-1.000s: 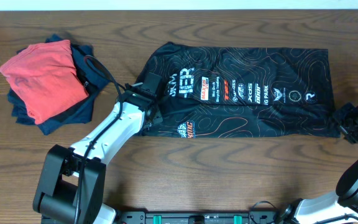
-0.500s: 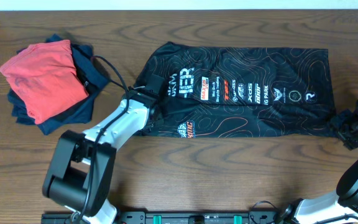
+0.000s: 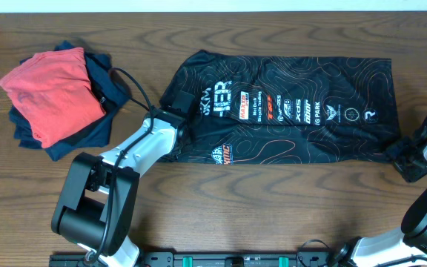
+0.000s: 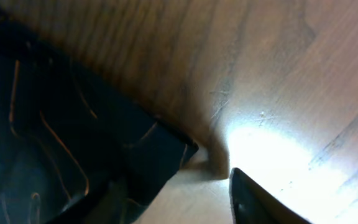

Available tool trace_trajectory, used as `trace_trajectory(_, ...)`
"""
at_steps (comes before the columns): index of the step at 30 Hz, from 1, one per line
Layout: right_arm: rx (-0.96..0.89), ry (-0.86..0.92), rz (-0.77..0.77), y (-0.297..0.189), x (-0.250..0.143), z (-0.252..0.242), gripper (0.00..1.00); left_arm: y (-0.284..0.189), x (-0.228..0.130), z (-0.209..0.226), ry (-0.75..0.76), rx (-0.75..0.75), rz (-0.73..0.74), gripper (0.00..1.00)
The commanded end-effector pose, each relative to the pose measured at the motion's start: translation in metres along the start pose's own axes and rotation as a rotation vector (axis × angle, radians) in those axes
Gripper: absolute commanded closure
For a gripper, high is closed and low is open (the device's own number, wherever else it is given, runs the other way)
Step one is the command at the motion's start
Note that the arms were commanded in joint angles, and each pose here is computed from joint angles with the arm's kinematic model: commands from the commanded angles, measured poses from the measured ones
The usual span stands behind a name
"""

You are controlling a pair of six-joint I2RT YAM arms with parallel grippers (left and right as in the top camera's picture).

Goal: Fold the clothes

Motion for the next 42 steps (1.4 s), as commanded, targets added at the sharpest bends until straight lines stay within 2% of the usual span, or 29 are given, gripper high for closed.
trace_trajectory(1,-0.001,0.016,0.000,0.004,-0.001,-0.001,0.67,0.009,-0.004,0.006,0.003,0.039,0.005,0.47)
trace_trajectory(3,0.015,0.025,-0.018,0.004,0.002,0.001,0.84,0.011,-0.006,0.007,0.004,0.040,0.007,0.47)
trace_trajectory(7,0.049,0.028,-0.038,0.004,0.006,0.004,0.99,0.011,-0.006,0.008,0.005,0.042,0.008,0.47)
trace_trajectory(11,0.034,0.025,-0.013,0.004,0.002,0.002,0.99,0.011,-0.006,0.008,0.012,0.042,0.008,0.47)
trace_trajectory(17,-0.218,0.144,0.066,0.002,-0.016,-0.027,0.99,0.011,-0.006,0.011,0.057,0.070,0.001,0.47)
trace_trajectory(22,-0.295,0.229,0.122,0.000,-0.024,-0.046,0.99,0.010,-0.012,0.016,0.069,0.102,0.038,0.47)
trace_trajectory(29,-0.286,0.304,0.158,0.001,-0.022,-0.064,0.99,0.010,-0.018,0.034,0.069,0.178,0.120,0.47)
trace_trajectory(42,-0.277,0.307,0.156,0.002,-0.021,-0.063,0.99,0.008,-0.012,0.063,-0.007,0.235,0.192,0.49)
Point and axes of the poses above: each gripper's point midway between its finger pads, its own y axis out along the fingers, its own z axis along the line the jaws close on, x = y × z, the point moved 9 cm from there along -y, back along the fingers, and after that the axes turned 3 degrees about -y, right-handed, at the moved point
